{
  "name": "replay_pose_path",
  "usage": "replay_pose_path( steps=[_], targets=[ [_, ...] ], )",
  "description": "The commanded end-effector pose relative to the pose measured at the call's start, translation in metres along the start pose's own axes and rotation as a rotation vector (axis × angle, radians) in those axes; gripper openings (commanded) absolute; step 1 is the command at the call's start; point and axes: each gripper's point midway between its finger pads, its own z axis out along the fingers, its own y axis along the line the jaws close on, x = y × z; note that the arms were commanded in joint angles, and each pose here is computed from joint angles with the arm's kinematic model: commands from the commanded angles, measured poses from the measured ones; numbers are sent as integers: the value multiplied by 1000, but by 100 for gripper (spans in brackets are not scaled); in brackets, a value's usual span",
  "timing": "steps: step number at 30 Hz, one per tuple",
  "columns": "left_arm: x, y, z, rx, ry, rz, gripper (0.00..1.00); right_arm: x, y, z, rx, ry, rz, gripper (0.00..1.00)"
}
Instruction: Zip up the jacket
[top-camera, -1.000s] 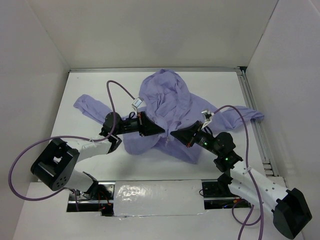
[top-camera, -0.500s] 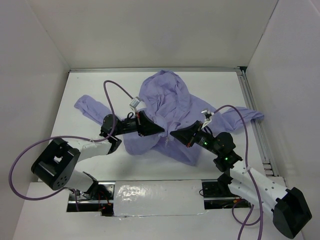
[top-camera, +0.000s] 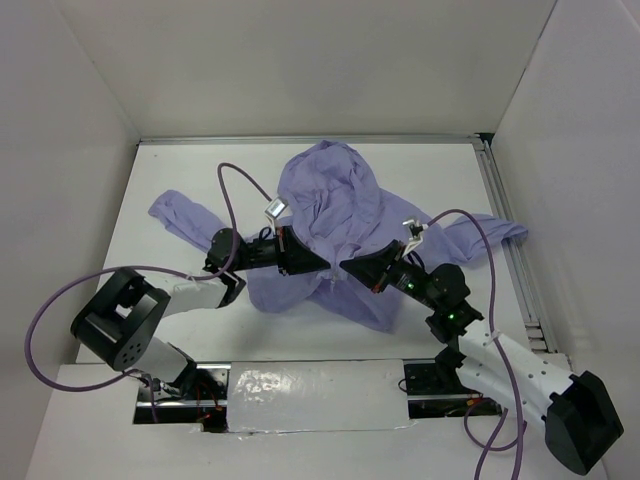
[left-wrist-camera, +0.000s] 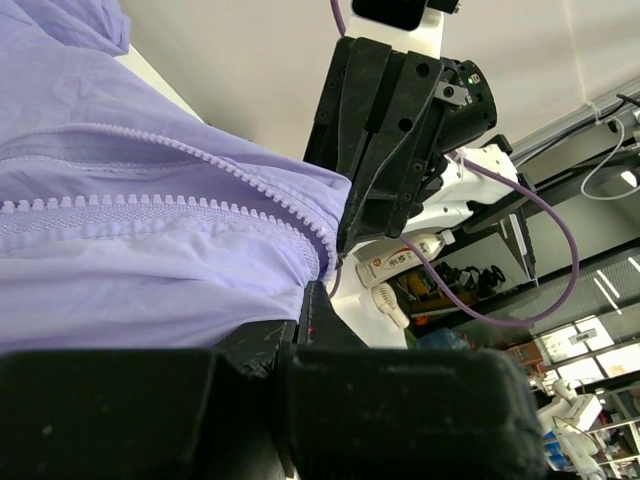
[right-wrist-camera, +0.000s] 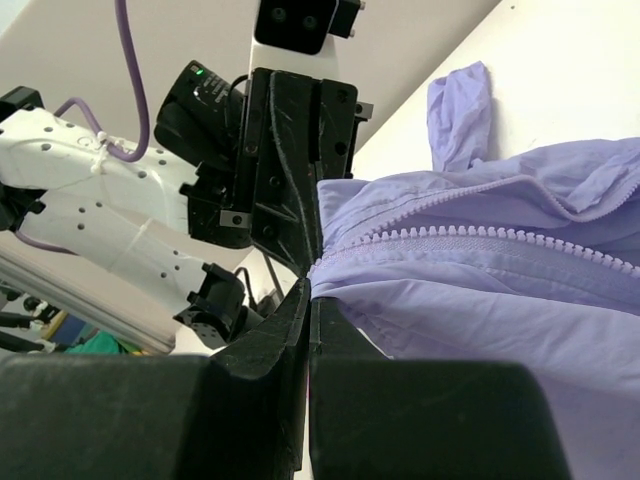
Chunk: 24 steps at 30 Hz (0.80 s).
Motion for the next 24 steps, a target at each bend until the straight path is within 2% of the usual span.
replay_pose_path(
  steps=[1,6,8,9,10,11,12,14,20,24],
  targets=[
    [-8,-30,-1,135,-44,147,0,-21,14,5,-48,-64,-37,0],
    [-14,-28,-3,112,-61,162,0,-10,1,1,28,-9,-40,0],
    [-20,-30,-5,80,-79,195,0,4,-19,-6,159,85,-39,0],
    [-18,-10,-6,-18,-70,119,0,12,-29,-10,220,138,-35,0],
    [-20,-1,-8,-76,-80,148,0,12,-31,-10,272,180,-33,0],
    [-25,-4,-10,-115,-98,157,0,35,-56,-28,426,273,14,0],
    [-20,23,-16,-255,-103,103,0,55,-66,-40,495,354,54,0],
    [-17,29,-30,-345,-139,106,0,82,-71,-54,542,439,120,0],
    [20,51,-57,-464,-106,35,0,148,-83,-83,703,667,161,0],
    [30,51,-63,-464,-101,39,0,169,-93,-84,786,728,120,0]
  ],
)
